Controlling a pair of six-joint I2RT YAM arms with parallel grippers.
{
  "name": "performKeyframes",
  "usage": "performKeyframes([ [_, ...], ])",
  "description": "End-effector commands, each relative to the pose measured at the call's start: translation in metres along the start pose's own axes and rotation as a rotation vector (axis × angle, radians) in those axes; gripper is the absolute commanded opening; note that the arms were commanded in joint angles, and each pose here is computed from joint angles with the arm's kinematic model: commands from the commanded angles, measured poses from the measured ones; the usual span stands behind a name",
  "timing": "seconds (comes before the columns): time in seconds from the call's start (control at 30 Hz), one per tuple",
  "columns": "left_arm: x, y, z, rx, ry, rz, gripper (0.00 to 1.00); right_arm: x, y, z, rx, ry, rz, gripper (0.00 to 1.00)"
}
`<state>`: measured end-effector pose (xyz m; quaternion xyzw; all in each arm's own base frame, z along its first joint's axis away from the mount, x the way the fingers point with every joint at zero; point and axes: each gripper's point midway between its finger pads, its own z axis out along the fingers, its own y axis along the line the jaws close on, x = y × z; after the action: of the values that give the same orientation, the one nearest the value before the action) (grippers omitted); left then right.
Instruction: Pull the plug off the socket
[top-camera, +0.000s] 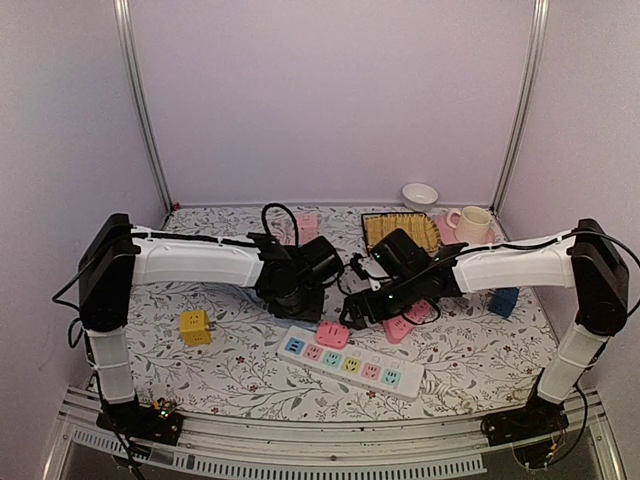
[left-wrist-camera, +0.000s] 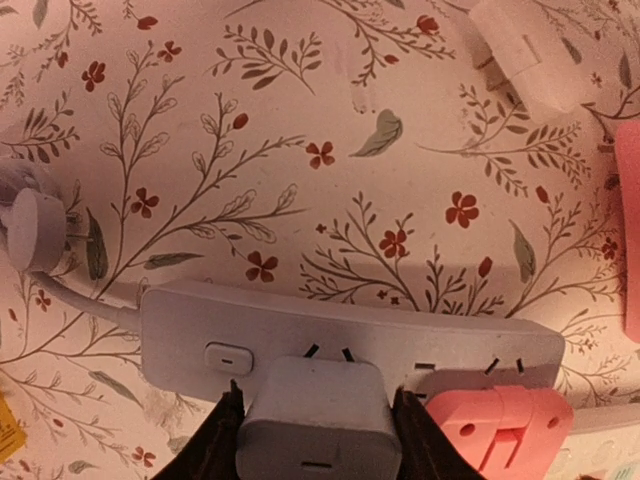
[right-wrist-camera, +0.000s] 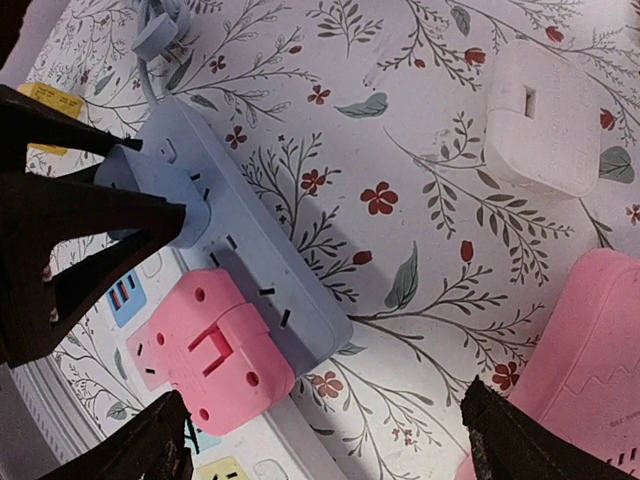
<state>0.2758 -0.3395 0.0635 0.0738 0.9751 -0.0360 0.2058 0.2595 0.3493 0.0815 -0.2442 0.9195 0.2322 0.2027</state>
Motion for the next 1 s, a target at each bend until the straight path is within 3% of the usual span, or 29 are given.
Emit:
performKeyframes([
  [0.0, 0.011, -0.025, -0.009, 0.042, -0.001, -0.034, 0.39, 0.013, -0.004, 0.01, -0.002, 0.02, 0.028, 0.96],
  [0.43, 0.02, -0.049, 0.001, 0.054, 0.012, -0.063, 0.39, 0.037, -0.012, 0.025, 0.022, 0.075, 0.035, 0.96],
  [0.97, -0.004, -0.052, -0.018, 0.059, -0.09, -0.028, 0.39, 0.075, -0.04, 0.047, 0.111, 0.155, 0.075, 0.96],
])
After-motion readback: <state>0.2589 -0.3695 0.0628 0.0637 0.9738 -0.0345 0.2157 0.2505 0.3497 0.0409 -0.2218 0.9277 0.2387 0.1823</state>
